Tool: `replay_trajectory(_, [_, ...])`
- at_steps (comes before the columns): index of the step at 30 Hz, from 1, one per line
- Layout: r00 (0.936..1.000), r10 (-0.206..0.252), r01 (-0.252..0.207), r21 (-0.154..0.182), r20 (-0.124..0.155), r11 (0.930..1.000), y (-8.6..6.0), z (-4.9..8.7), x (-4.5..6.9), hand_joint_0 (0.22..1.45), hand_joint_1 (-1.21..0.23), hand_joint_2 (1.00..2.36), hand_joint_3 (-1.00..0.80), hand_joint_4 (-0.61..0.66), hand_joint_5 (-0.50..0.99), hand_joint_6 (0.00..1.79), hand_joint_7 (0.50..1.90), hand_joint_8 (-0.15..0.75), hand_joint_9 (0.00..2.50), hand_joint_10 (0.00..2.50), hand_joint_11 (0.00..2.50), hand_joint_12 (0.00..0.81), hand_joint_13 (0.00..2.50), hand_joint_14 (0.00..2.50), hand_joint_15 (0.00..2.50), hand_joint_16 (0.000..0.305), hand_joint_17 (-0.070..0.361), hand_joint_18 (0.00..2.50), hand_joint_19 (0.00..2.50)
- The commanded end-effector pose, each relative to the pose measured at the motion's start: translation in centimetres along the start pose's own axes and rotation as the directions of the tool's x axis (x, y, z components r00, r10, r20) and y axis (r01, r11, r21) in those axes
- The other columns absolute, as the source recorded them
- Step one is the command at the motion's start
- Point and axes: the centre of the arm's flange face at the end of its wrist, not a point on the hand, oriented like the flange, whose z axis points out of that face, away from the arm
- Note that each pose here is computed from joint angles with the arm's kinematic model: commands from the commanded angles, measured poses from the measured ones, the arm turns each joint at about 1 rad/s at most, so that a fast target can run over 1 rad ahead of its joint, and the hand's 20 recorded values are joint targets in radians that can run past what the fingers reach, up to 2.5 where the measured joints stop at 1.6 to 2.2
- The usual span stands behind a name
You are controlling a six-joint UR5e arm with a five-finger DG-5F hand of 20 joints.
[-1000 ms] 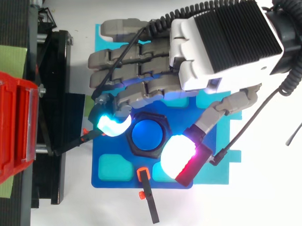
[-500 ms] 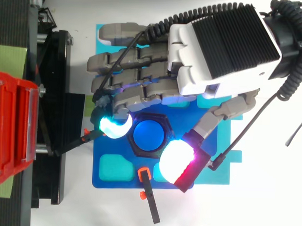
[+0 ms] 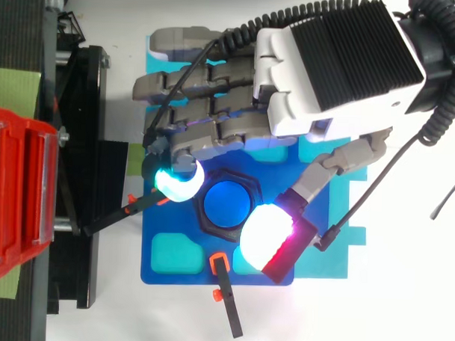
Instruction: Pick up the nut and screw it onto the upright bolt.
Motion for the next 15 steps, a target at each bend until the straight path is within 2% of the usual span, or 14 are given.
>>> replay_trajectory(1, [1.0000,0.000,0.000,0.001,0.000,1.0000,-0.17,-0.11,0.01,0.45,-0.23,1.00,-0.50,0.17,-0.03,0.50,1.45,0.276,0.67,0.00,0.00,0.347,0.25,0.00,0.00,0.044,0.100,0.00,0.00])
replay_trajectory(10, [0.9999,-0.006,0.006,0.001,0.011,1.0000,-0.51,-0.30,-0.46,0.47,-0.24,1.00,-0.50,0.15,0.02,0.50,1.59,0.284,0.87,0.00,0.00,0.332,0.40,0.00,0.00,0.039,0.087,0.00,0.00])
replay_trajectory(15, [0.9997,-0.011,0.011,0.000,0.021,0.9999,-0.75,-0.38,-0.70,0.49,-0.25,1.00,-0.50,0.13,0.04,0.55,1.46,0.274,1.11,0.00,0.00,0.302,0.61,0.00,0.00,0.035,0.079,0.18,0.00])
